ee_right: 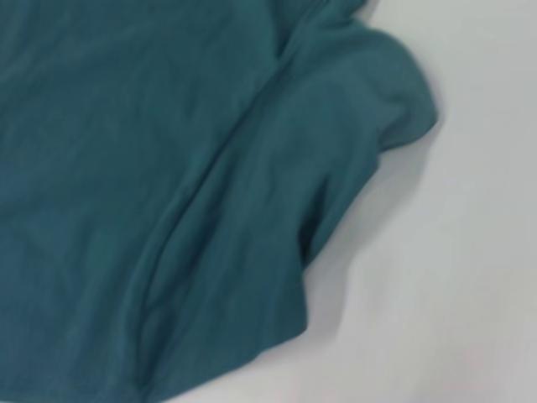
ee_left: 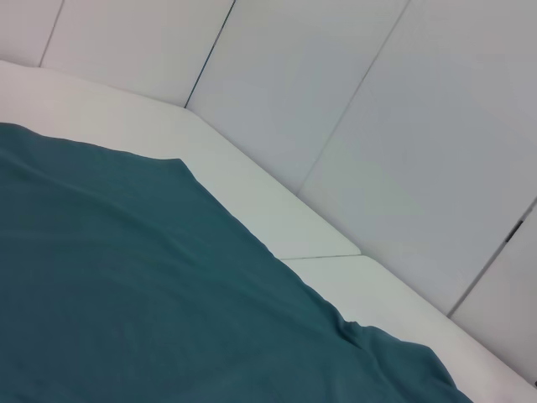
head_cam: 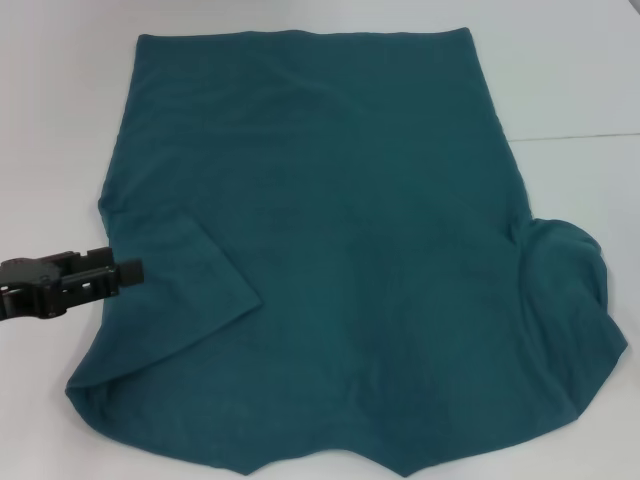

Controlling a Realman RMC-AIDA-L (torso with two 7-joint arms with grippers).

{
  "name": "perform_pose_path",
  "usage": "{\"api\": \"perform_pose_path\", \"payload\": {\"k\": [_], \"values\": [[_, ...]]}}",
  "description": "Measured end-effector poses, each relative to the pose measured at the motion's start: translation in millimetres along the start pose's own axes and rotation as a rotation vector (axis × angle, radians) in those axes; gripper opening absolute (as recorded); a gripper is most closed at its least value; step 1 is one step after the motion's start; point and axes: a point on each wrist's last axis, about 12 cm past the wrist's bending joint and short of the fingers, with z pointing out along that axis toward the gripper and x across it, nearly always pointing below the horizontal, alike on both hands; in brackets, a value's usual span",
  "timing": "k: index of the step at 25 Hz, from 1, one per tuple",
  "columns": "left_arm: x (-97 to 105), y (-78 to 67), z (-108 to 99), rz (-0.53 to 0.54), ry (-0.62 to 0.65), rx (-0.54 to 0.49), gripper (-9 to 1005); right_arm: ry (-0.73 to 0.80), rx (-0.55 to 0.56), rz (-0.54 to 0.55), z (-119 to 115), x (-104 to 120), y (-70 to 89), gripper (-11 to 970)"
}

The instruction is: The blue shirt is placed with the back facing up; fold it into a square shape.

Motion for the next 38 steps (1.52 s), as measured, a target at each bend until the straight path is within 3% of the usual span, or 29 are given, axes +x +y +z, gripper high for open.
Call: {"api": "perform_pose_path", "payload": {"k": [3, 17, 38], "values": [[0, 0.1, 2, -0.003, -0.003, -0.004, 664, -0.016, 0.016, 0.002, 5, -2, -1.0, 870], [4, 3.3, 5, -0.029, -0.016, -0.021, 656, 0.021, 0.048, -0.066, 25, -19, 15.4, 837], [8, 4.0, 2, -0.054, -0.024, -0.030, 652, 0.070, 0.067, -0.065, 45, -17, 18.2, 807]]}}
